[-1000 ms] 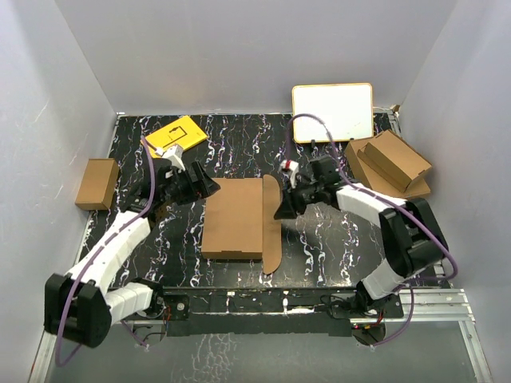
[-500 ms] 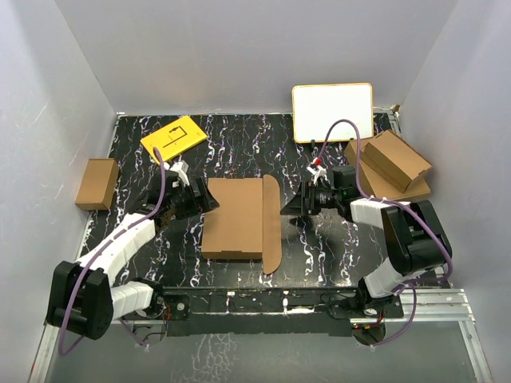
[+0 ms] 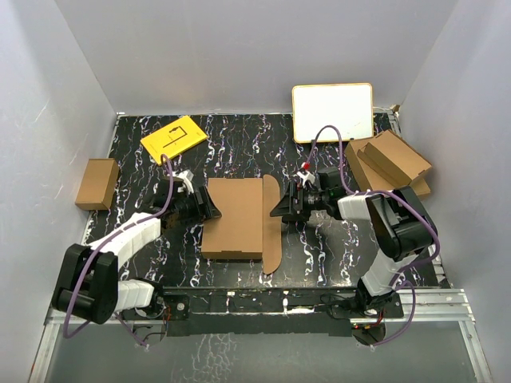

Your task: Fold the paper box

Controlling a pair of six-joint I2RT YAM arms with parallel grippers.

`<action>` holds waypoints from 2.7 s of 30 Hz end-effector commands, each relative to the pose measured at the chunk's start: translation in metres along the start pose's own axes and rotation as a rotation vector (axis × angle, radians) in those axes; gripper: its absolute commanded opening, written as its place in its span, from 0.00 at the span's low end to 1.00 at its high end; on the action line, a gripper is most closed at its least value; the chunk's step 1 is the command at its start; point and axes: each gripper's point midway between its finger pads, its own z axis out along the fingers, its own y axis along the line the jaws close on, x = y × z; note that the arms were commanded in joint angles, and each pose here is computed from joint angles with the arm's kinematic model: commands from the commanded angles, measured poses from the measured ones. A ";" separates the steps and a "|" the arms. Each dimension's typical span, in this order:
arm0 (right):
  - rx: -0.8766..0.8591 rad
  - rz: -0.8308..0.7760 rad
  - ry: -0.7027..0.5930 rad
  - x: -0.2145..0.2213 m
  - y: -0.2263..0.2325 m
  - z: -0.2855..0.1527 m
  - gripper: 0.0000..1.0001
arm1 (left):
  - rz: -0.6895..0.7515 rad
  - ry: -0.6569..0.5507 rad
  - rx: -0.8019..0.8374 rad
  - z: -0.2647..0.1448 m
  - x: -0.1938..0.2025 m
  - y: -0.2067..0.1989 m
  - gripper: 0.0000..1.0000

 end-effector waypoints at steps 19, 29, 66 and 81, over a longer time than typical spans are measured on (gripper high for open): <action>-0.194 -0.182 -0.034 -0.014 0.073 -0.002 0.72 | -0.068 0.100 0.103 0.016 0.013 -0.018 0.62; -0.191 -0.164 0.039 0.003 0.067 0.020 0.71 | -0.067 0.139 0.137 0.025 0.021 -0.032 0.62; -0.232 -0.360 0.077 -0.006 0.032 -0.002 0.53 | 0.019 -0.102 0.065 -0.022 -0.019 -0.033 0.77; -0.389 -0.284 0.152 0.009 0.059 0.014 0.56 | -0.031 -0.003 0.156 -0.003 -0.006 -0.046 0.67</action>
